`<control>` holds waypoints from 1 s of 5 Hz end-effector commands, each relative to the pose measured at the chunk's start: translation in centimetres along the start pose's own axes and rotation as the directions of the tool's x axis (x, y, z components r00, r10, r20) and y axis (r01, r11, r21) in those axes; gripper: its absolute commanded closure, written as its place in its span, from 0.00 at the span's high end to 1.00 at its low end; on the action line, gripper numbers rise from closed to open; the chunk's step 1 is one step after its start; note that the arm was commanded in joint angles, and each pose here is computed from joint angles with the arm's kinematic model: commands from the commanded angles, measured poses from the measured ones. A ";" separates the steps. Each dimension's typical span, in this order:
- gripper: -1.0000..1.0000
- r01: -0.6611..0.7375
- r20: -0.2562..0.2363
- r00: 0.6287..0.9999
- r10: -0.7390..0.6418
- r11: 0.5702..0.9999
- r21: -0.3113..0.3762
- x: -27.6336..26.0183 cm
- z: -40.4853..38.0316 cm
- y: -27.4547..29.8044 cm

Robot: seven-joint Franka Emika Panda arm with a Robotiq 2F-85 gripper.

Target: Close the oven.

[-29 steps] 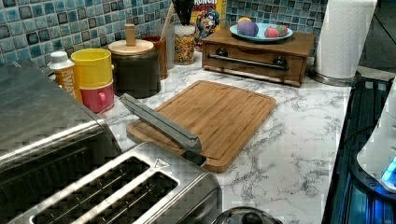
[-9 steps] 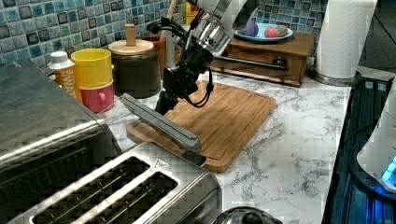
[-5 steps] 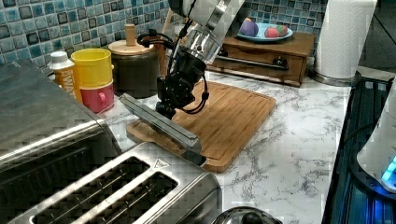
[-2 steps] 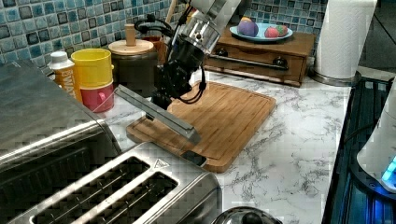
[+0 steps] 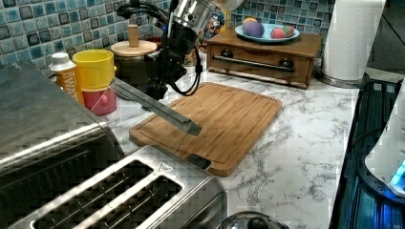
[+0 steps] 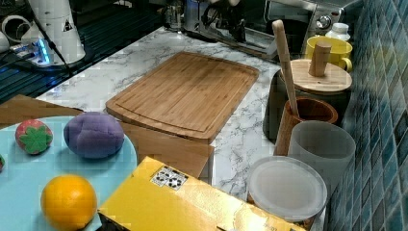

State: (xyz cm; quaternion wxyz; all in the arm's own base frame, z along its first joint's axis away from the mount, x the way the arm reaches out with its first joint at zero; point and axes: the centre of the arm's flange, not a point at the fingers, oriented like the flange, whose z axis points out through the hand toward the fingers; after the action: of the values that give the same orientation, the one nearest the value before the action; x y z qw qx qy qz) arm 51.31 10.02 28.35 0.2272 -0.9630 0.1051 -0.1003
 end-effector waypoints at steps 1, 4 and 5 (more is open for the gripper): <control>0.00 0.213 -0.110 0.971 -0.213 0.977 -0.013 -0.3 -6.4 -21.8; 0.00 0.179 -0.134 0.968 -0.211 0.959 -0.219 -1.0 -8.6 -27.9; 0.00 0.183 -0.096 0.969 -0.228 0.920 -0.347 -1.8 -6.7 -30.8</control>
State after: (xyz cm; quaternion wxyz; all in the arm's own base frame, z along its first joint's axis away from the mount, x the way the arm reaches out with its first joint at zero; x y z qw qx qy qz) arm 52.57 28.74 41.00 0.0191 -0.9913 0.0404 -0.1238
